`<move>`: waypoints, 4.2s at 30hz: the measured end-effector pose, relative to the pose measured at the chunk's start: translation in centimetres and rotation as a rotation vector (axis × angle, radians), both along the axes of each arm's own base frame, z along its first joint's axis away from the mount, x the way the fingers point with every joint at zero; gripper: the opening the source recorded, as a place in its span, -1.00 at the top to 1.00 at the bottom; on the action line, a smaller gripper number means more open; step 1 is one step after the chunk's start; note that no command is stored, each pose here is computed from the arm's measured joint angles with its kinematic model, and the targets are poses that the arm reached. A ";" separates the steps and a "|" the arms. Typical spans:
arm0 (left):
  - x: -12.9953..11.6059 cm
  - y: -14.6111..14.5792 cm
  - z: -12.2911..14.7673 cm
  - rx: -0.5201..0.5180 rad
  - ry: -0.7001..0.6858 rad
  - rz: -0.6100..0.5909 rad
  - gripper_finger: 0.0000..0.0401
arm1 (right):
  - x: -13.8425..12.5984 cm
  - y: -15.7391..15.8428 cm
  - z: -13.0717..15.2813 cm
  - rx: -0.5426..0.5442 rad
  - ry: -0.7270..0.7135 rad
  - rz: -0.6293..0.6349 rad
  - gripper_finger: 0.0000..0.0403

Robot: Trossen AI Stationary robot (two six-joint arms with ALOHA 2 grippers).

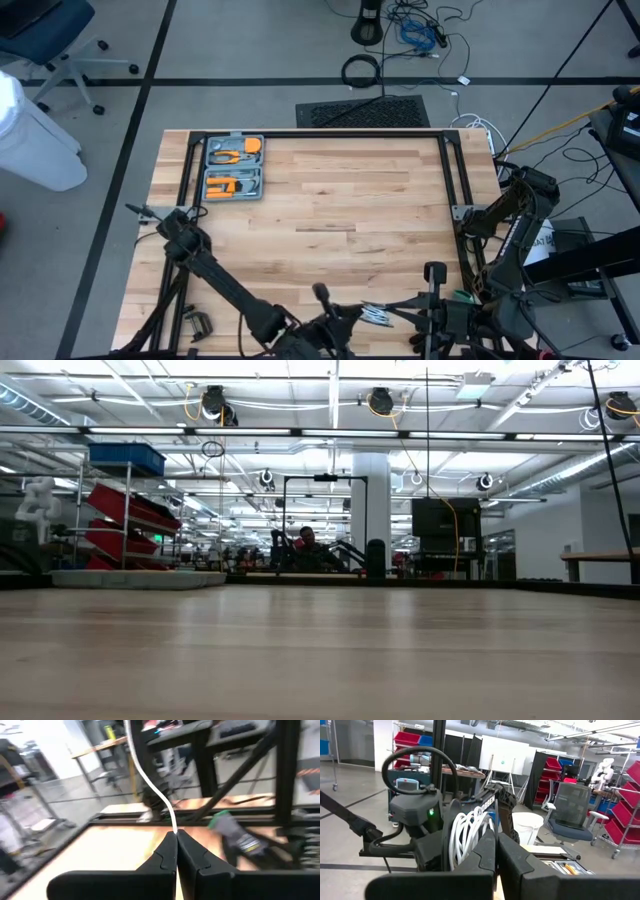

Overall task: Coil cords
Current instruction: Coil the white wire on the spool

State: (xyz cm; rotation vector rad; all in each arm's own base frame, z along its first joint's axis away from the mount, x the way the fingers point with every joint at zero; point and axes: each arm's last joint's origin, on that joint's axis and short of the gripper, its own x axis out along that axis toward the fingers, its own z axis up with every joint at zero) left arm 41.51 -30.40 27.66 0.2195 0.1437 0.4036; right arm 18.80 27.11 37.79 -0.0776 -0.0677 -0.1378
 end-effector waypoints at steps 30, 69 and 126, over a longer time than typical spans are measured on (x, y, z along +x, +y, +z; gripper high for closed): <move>-10.6 -3.5 7.2 0.057 0.098 -0.180 0.99 | 1.9 -0.4 -2.1 -0.166 0.120 0.200 1.00; -6.3 1.7 8.1 -0.285 0.000 -0.076 0.99 | 8.4 -3.2 -6.1 -0.074 0.187 -0.157 1.00; -7.3 -2.0 4.7 -0.237 0.085 -0.149 0.58 | 7.4 -2.0 -3.9 0.009 0.043 -0.098 1.00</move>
